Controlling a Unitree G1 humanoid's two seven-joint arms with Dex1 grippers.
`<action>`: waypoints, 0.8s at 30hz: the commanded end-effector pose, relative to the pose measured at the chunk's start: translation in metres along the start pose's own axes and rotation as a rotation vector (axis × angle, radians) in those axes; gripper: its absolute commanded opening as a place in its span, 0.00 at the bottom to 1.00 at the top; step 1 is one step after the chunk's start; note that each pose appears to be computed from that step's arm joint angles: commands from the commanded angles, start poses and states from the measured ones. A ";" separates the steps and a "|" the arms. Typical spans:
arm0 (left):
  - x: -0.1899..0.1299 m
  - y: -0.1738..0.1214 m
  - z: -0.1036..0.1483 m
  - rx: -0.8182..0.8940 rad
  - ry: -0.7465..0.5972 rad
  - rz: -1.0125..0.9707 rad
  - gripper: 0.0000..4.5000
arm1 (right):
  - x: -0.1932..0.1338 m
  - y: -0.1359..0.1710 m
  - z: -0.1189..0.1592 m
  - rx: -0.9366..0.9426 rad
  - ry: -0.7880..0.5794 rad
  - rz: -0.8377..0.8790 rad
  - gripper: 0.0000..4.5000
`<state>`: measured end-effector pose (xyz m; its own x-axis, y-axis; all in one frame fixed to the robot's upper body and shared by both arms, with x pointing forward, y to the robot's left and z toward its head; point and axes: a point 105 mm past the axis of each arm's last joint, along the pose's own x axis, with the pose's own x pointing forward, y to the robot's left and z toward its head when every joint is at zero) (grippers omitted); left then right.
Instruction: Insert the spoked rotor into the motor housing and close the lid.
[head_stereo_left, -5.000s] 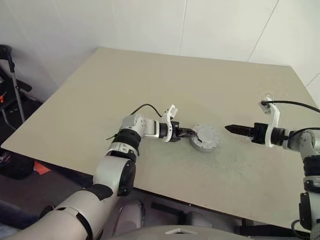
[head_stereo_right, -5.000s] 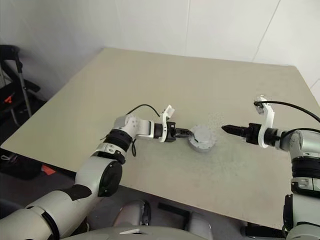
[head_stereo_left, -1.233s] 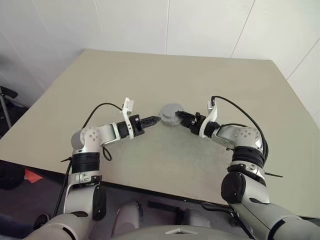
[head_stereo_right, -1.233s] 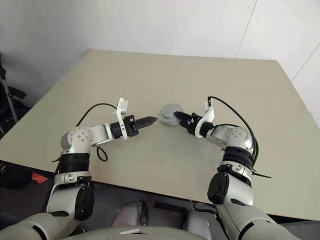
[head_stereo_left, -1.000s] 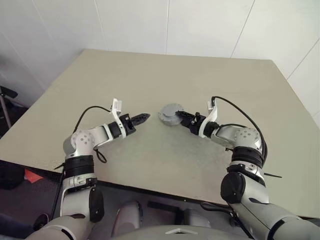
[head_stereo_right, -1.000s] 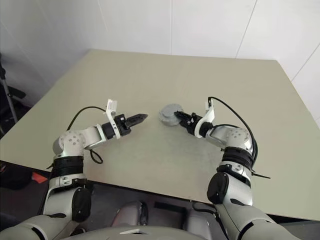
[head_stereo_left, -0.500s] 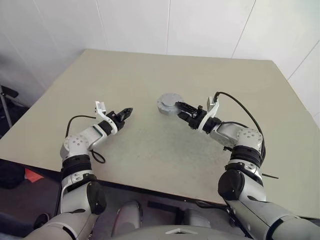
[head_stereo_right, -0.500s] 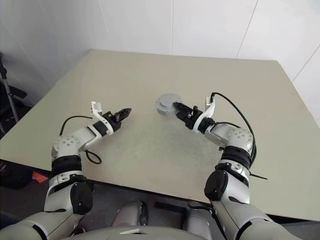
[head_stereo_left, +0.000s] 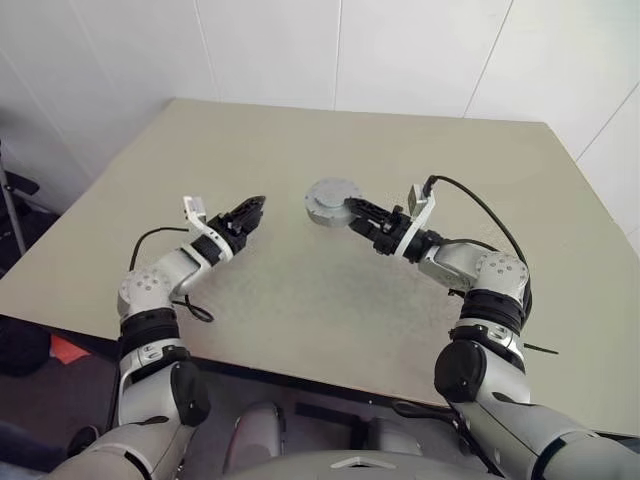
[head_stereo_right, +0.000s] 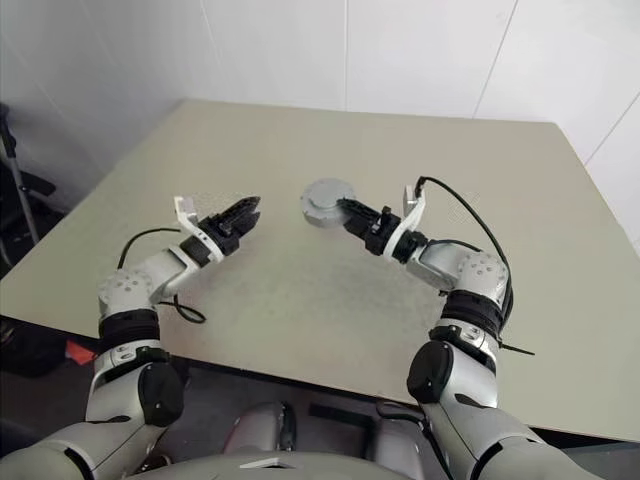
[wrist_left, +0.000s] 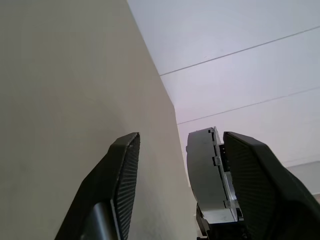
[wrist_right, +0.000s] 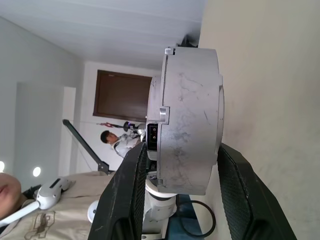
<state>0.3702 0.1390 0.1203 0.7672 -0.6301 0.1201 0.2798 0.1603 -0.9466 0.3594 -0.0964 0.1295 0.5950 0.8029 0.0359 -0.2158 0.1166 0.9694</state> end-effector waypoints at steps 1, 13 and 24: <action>0.004 -0.024 0.001 -0.073 0.034 -0.120 0.77 | 0.003 0.028 0.001 -0.053 0.008 0.115 0.46; 0.022 -0.036 -0.030 -0.199 0.193 -0.211 0.77 | 0.007 0.040 -0.014 -0.080 0.077 0.155 0.46; 0.038 -0.038 -0.047 -0.187 0.282 -0.212 0.77 | 0.008 0.041 -0.016 -0.107 0.077 0.143 0.46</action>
<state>0.3589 0.0718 0.1355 0.5193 -0.8239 0.2270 0.2435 -0.1120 -0.9634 0.3433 -0.0741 0.1398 0.4988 0.8645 0.0620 -0.2794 0.0926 0.9557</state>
